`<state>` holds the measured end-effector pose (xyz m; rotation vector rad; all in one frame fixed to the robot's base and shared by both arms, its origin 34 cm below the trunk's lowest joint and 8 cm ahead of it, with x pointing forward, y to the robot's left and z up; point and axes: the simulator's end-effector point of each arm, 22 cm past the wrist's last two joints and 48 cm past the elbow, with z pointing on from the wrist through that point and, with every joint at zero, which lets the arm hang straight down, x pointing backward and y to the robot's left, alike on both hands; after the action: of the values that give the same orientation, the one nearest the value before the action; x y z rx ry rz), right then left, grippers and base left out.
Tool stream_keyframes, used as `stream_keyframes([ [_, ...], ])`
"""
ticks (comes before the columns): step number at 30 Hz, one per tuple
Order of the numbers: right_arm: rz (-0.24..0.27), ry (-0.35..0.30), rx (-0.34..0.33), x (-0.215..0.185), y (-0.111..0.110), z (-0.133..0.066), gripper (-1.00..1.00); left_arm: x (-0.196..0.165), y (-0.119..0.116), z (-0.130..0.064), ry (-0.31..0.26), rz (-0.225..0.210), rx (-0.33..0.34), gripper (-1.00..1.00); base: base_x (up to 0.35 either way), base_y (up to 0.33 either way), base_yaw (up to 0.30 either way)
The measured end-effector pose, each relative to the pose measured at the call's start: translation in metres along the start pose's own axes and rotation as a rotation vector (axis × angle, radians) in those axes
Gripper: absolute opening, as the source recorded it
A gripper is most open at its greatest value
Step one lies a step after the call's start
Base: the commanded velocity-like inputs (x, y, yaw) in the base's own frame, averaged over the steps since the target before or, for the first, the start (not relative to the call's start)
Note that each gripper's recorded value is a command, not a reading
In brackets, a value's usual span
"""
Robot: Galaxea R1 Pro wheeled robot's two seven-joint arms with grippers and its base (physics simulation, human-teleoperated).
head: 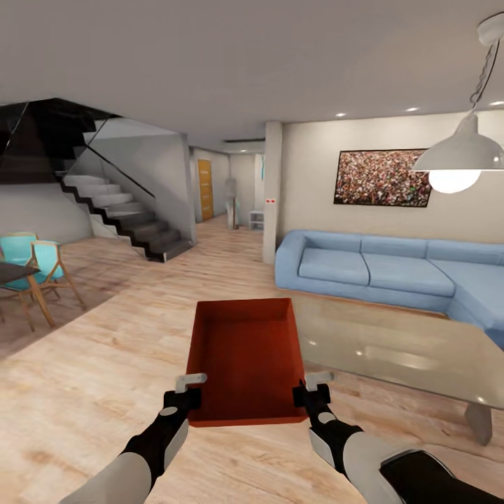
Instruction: Move the two storage containers from the living room to the garage. In the garage, place one container on the floor and stack the other container on top of it (either order is fine).
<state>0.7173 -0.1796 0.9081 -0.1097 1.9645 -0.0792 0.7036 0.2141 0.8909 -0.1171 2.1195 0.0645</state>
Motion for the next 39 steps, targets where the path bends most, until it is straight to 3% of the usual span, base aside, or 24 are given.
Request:
stream_keyframes([
  [27,0.001,-0.017,0.001,-0.009,-0.001,-0.002,-1.0,-0.009,0.0,-0.003,-0.017,-0.001,0.001,-1.0,0.002,0.0,0.272],
  [39,-0.001,-0.018,0.002,-0.011,-0.001,-0.003,-1.0,-0.01,0.0,-0.004,-0.018,-0.002,0.002,-1.0,0.262,0.0,0.153],
])
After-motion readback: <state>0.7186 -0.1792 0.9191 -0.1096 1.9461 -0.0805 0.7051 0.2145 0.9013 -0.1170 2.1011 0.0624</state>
